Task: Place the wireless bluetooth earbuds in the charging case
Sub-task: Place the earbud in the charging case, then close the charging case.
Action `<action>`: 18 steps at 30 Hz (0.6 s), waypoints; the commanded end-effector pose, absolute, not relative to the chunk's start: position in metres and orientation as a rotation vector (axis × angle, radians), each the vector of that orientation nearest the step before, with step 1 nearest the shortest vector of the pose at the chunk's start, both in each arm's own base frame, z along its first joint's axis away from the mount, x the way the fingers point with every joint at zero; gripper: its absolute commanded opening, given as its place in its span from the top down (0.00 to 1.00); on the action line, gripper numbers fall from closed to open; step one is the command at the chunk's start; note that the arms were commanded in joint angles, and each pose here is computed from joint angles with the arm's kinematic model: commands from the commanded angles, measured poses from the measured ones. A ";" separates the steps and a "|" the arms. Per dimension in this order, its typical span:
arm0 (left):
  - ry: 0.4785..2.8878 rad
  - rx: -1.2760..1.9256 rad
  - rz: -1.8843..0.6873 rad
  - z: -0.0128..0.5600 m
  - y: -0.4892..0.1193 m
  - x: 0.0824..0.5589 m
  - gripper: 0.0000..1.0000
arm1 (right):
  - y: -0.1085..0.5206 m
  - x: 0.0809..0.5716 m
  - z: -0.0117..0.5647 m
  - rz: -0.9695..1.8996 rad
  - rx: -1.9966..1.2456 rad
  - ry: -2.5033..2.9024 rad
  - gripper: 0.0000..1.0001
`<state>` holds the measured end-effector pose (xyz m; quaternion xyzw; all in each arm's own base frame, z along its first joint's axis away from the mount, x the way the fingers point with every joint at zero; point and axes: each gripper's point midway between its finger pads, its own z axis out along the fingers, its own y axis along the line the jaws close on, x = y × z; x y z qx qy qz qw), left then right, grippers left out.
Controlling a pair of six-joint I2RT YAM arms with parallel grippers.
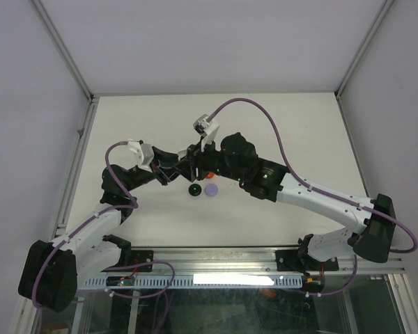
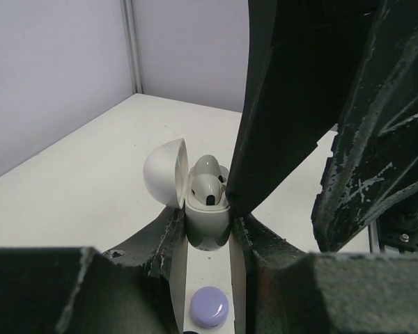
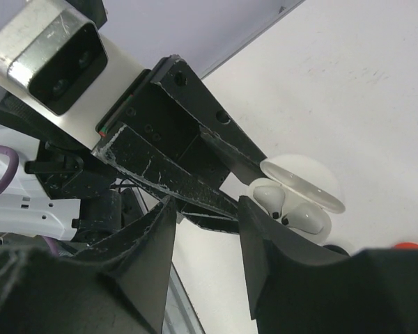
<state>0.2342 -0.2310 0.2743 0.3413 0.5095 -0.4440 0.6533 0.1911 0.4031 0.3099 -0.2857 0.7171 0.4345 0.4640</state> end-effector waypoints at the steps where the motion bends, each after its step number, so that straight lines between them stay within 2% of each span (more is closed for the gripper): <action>1: 1.060 0.802 -0.997 0.301 -0.231 0.230 0.97 | 0.412 0.194 0.355 1.128 -0.664 1.636 0.56; 11: 1.074 0.802 -1.003 0.299 -0.232 0.231 0.97 | 0.391 0.189 0.373 1.053 -0.735 1.564 0.54; 18: 1.078 0.862 -1.074 0.295 -0.239 0.223 0.97 | 0.372 0.197 0.371 0.964 -0.794 1.552 0.46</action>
